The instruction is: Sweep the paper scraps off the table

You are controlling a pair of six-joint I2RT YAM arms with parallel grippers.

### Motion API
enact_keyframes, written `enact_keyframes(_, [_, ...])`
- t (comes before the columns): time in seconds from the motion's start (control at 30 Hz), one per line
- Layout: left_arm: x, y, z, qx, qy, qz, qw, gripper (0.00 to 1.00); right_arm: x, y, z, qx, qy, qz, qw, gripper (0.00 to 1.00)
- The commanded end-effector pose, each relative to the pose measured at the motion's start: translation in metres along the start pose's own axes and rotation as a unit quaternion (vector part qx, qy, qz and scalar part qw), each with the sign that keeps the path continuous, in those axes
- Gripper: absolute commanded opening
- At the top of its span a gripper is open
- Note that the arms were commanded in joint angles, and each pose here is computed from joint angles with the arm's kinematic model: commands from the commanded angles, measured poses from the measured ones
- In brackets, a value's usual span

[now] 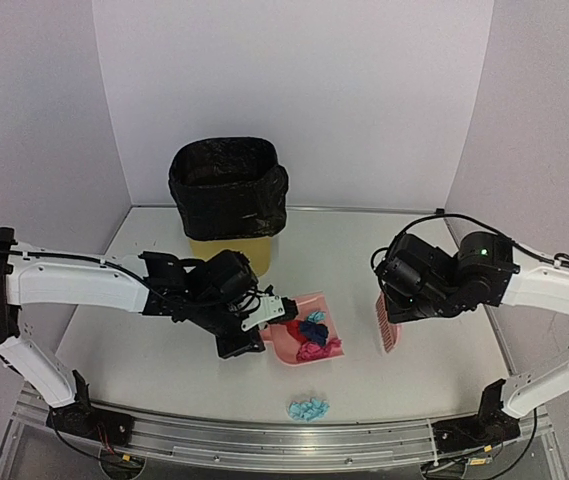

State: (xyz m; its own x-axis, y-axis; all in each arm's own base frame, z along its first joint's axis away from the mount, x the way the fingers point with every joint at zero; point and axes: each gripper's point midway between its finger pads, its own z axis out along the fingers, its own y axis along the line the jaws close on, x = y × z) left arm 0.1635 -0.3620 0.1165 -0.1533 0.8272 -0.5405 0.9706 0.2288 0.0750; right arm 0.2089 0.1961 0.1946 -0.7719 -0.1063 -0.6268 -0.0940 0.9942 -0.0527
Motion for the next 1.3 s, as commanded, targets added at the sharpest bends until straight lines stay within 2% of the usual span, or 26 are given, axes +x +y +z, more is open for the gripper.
enact_keyframes(0.0, [-0.048, 0.022, -0.043, -0.006, -0.055, -0.007, 0.998, 0.00, 0.002, -0.027, -0.003, 0.035, -0.012, 0.013, 0.999, 0.00])
enact_keyframes(0.23, [-0.090, 0.075, -0.079, -0.034, -0.068, -0.040, 0.996, 0.00, 0.018, -0.037, 0.006, 0.063, 0.017, 0.010, 0.998, 0.00])
enact_keyframes(0.4, [-0.112, 0.101, -0.105, -0.051, -0.078, -0.028, 0.995, 0.00, 0.022, -0.038, 0.010, 0.069, 0.025, 0.009, 0.997, 0.00])
enact_keyframes(0.6, [-0.120, 0.151, -0.137, -0.081, -0.089, -0.038, 0.992, 0.00, 0.030, -0.037, 0.018, 0.079, 0.042, 0.005, 0.996, 0.00])
enact_keyframes(0.97, [-0.142, 0.221, -0.221, -0.160, -0.162, -0.046, 0.973, 0.00, 0.040, -0.035, 0.028, 0.091, 0.066, 0.002, 0.994, 0.00])
enact_keyframes(1.07, [-0.128, 0.254, -0.238, -0.238, -0.142, -0.062, 0.959, 0.00, 0.043, -0.034, 0.030, 0.092, 0.071, 0.001, 0.993, 0.00])
enact_keyframes(1.27, [-0.051, 0.326, -0.243, -0.317, -0.060, -0.136, 0.937, 0.00, 0.045, -0.034, 0.031, 0.093, 0.076, 0.003, 0.993, 0.00])
